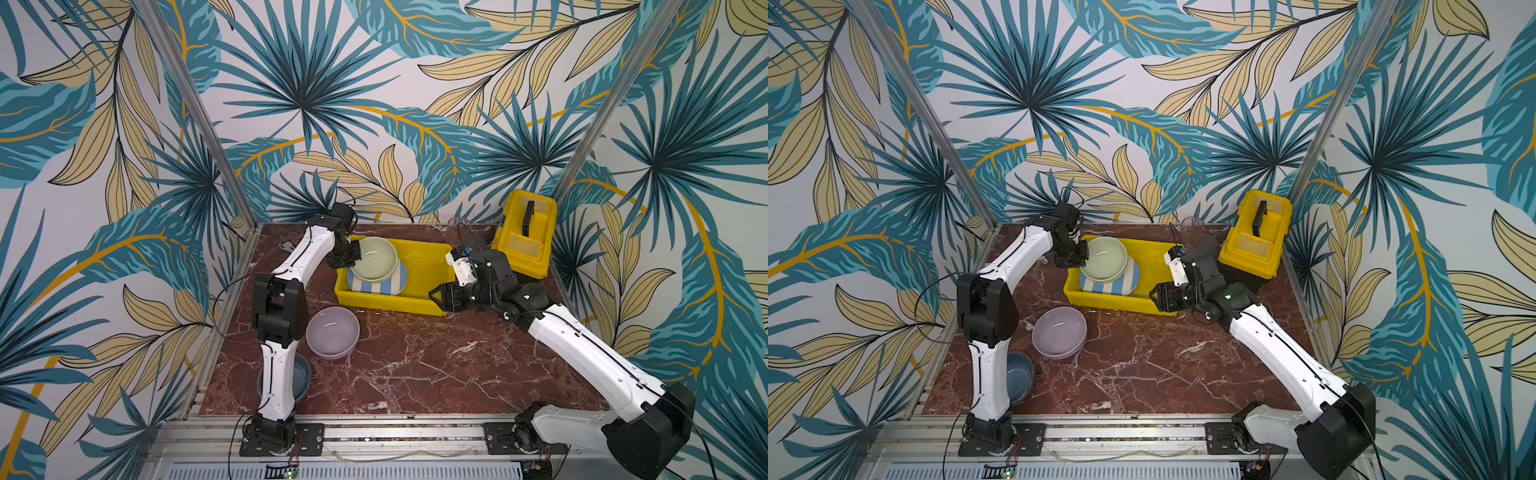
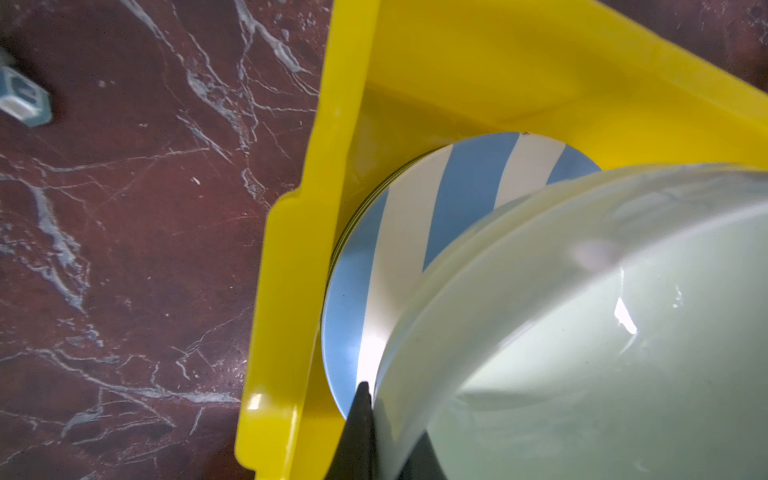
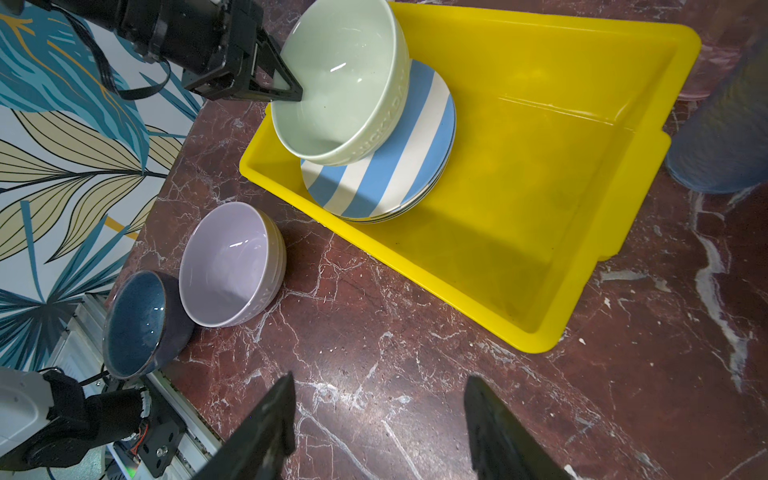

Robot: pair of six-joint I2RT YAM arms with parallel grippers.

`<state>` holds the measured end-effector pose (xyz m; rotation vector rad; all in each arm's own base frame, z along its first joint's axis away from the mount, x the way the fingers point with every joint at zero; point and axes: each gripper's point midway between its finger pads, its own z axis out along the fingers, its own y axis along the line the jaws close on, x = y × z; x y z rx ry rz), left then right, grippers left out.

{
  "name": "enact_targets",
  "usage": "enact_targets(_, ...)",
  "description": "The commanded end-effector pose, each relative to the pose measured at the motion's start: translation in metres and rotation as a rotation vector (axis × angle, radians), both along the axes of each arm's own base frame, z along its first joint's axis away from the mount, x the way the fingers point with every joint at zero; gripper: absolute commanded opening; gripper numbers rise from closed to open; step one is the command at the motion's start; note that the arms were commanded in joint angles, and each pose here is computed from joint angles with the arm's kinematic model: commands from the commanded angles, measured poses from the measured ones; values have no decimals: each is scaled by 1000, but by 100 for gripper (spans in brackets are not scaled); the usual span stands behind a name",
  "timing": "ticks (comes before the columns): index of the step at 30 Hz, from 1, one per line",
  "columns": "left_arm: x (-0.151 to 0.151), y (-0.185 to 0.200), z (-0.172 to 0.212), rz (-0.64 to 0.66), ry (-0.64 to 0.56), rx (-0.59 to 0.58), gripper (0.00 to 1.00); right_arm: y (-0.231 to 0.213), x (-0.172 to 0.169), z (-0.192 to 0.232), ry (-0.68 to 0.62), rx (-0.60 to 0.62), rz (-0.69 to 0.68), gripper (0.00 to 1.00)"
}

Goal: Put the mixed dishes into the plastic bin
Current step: 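Lower the green bowl onto the striped plates and open the left gripper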

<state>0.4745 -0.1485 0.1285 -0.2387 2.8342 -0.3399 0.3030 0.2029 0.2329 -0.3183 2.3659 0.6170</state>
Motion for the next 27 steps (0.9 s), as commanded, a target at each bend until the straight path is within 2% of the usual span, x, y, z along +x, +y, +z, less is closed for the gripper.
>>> enact_targets(1,14,-12,24,-29,-91,-45,7,1,-1,0,-4,22,2,66)
enact_targets(14,10,-13,16,-53,-74,-34,8,2,-2,-4,7,32,-3,66)
enact_targets(24,7,-11,9,-53,-58,-22,12,2,-2,-4,6,30,-1,66)
enact_targets(27,6,-11,8,-58,-55,-22,17,3,-1,-4,6,31,-1,66)
